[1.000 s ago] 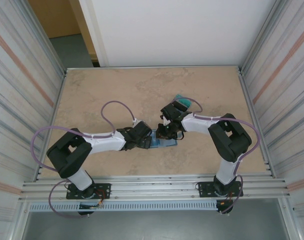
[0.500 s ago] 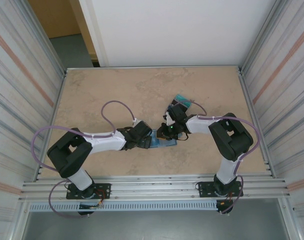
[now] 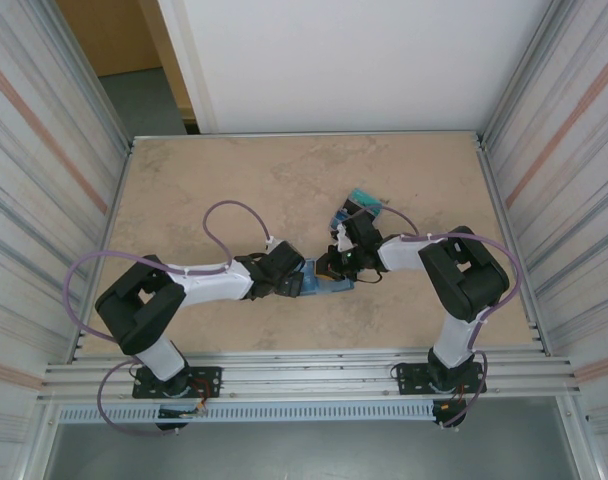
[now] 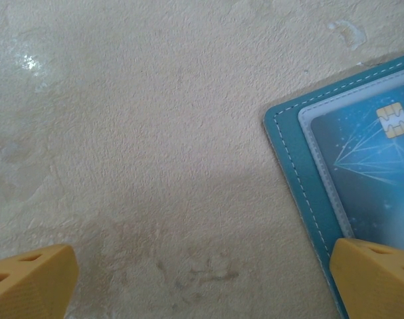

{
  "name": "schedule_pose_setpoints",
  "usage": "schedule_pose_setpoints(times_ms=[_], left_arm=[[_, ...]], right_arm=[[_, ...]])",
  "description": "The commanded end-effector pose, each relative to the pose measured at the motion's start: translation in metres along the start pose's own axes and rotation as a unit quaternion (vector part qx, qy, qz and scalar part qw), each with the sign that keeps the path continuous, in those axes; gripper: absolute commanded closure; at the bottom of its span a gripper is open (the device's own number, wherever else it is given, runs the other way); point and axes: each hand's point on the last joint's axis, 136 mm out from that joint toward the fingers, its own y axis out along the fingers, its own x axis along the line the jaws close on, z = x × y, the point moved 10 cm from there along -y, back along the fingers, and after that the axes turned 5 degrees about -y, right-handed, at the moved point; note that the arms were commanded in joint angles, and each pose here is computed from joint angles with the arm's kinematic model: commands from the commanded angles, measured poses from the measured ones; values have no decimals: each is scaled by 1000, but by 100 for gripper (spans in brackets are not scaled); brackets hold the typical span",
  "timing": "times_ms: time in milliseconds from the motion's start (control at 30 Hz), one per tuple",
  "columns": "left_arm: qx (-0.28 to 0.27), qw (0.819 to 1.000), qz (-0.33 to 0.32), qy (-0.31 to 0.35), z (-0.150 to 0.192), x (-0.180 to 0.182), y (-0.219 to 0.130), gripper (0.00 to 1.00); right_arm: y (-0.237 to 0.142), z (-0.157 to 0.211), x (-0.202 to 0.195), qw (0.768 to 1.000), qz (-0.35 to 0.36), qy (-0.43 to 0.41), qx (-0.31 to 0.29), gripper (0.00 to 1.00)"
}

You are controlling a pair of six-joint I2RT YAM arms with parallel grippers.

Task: Take the credit cards out of the card holder

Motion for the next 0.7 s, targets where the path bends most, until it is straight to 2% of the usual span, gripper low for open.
schedule_pose_setpoints(times_ms=[0,300,667], left_arm=[[31,999,-36,14,12,5,9,1],[37,998,-43,13,13,5,10,1],[42,998,-49,13,13,6,11,1]], right_arm=[[-5,2,7,999,-35,-1,3,88],[-10,0,3,998,-69,10,-7,90],[-17,0,-5,997,-73,20,-17,91]])
